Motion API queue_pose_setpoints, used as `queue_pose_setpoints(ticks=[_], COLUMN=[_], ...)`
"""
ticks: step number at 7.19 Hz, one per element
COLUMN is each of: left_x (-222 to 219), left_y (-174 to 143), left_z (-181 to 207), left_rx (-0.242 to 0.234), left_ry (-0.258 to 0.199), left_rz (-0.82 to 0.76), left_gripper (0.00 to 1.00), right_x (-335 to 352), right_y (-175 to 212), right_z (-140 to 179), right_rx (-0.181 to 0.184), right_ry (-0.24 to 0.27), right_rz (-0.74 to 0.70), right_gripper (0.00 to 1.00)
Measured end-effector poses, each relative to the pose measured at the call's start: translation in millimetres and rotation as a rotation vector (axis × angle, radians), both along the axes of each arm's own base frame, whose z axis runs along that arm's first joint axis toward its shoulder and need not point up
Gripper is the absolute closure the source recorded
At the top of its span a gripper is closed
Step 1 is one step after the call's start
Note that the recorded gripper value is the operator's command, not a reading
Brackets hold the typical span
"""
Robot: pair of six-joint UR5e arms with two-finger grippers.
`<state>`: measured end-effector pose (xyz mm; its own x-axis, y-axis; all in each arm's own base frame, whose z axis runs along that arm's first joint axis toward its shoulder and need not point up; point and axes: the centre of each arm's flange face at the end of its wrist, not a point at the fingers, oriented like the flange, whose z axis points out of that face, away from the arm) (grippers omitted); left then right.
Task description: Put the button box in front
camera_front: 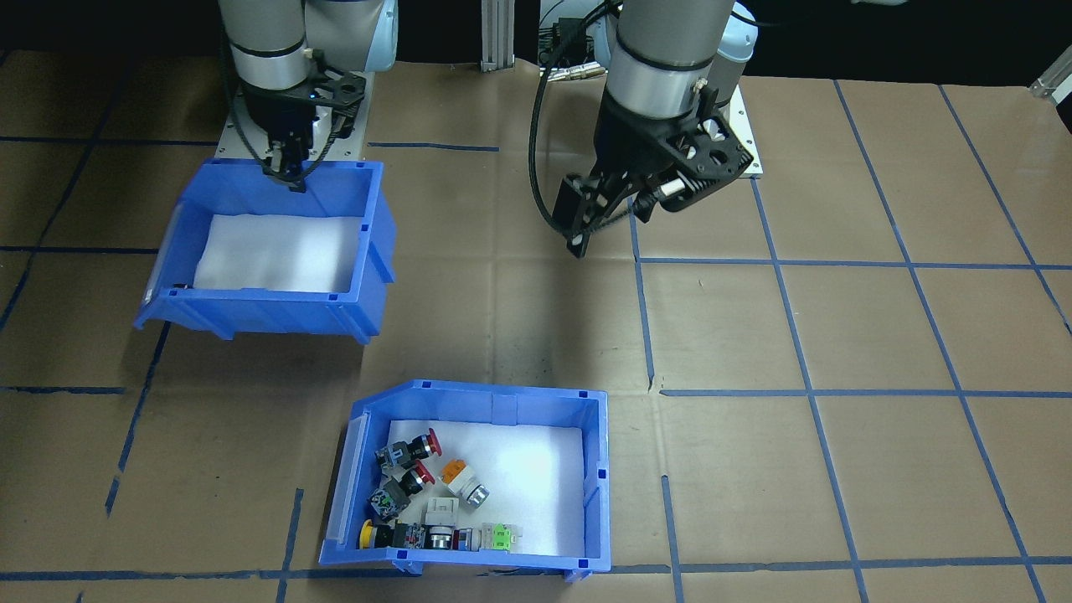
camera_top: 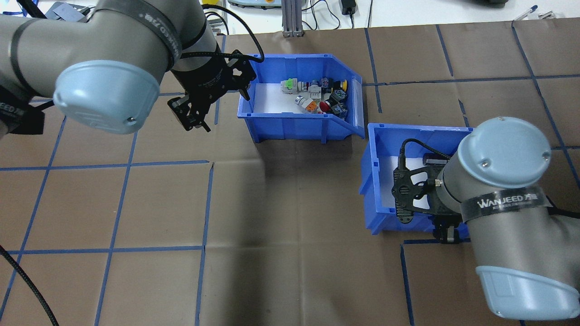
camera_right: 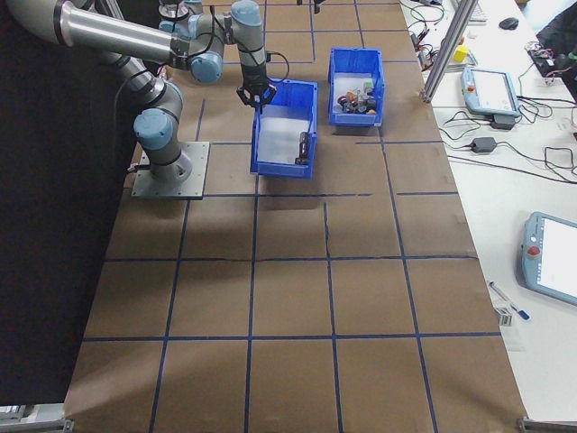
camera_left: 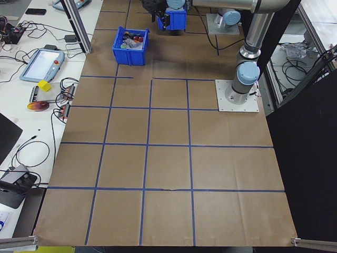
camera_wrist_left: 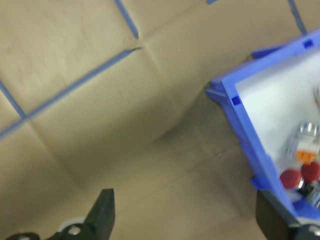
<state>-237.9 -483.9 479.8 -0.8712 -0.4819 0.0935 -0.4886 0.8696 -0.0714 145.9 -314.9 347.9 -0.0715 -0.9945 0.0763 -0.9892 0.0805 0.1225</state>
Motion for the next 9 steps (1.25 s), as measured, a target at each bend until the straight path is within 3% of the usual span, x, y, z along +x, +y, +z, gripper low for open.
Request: queue_pose_setpoints(ticks=[2,4,6,9], left_x=[29.6,44.0,51.0,84.7], left_y=[1.6,16.8,40.4,35.4], left_z=[17.6,22.2,-0.2,-8.4], left_rx=[-0.046,-0.059,-0.037,-0.062], left_ry=[-0.055,-0.097,-0.099,-0.105], left_rz=[-0.395,-0.644,-0.698,-0.63], left_gripper=[0.01,0.01,0.01,0.01], right_x=[39.7,76.6,109.8,146.5], right_y=[20.6,37.2,52.5,61.4], right_z=[-1.8,-12.4,-25.9,-43.6], right_rx=[-0.012,-0.002,0.011,-0.007], right_ry=[-0.01,-0.01,-0.004,-0.008], right_rz=[-0.007,0.008,0.053,0.134], right_gripper=[0.93,0.93,0.93,0.93])
